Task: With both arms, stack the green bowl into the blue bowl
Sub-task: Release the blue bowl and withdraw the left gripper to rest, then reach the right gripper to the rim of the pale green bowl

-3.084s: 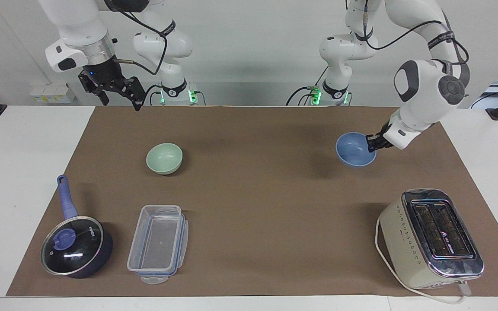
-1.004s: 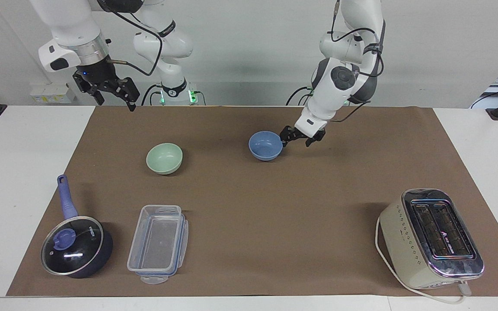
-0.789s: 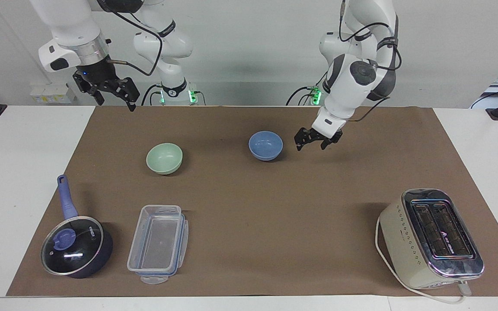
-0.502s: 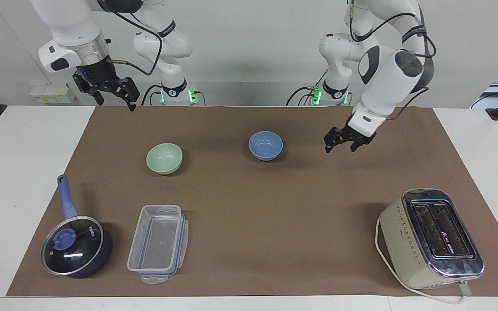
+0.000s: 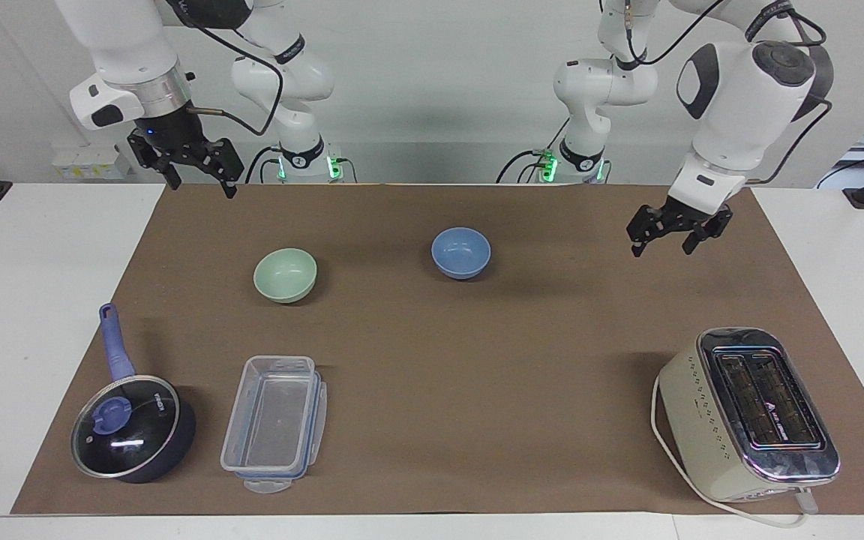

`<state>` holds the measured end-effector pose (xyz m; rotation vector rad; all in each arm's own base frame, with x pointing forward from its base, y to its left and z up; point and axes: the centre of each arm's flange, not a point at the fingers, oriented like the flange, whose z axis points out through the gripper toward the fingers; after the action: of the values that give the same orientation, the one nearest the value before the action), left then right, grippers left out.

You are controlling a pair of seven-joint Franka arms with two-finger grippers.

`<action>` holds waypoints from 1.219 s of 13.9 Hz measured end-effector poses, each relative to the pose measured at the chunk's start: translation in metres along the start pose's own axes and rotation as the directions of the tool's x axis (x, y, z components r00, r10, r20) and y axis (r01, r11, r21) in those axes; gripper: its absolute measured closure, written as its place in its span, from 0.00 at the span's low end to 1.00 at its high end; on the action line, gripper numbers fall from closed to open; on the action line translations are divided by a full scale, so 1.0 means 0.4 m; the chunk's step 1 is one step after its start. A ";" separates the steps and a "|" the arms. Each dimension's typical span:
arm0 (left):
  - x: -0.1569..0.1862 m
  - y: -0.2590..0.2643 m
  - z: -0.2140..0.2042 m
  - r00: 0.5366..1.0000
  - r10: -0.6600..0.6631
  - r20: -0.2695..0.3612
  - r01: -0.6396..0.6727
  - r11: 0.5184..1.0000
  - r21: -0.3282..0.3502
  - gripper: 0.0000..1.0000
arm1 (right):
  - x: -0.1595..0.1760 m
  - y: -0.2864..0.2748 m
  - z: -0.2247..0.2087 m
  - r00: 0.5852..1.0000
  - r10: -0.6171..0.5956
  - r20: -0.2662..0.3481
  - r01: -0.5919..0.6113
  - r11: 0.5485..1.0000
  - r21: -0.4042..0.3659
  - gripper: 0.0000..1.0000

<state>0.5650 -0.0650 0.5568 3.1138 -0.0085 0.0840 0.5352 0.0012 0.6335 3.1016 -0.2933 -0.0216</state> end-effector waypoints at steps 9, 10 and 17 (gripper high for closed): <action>0.008 -0.042 -0.120 0.997 0.014 0.073 -0.014 1.000 0.004 0.00 | 0.004 0.037 0.238 0.998 -0.065 0.001 0.065 0.997 0.043 0.00; 0.019 -0.042 -0.123 0.997 0.015 0.072 -0.015 1.000 0.003 0.00 | 0.000 0.039 0.274 0.998 -0.064 0.006 0.064 0.997 0.047 0.00; 0.033 -0.035 -0.116 0.996 0.021 0.082 -0.021 1.000 0.002 0.00 | -0.046 0.117 0.567 0.989 -0.141 -0.043 0.146 0.982 0.119 0.00</action>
<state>0.5758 -0.0500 0.6036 3.1180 -0.0429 -0.0435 0.5047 -0.0469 0.4083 3.2340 -0.0717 0.0482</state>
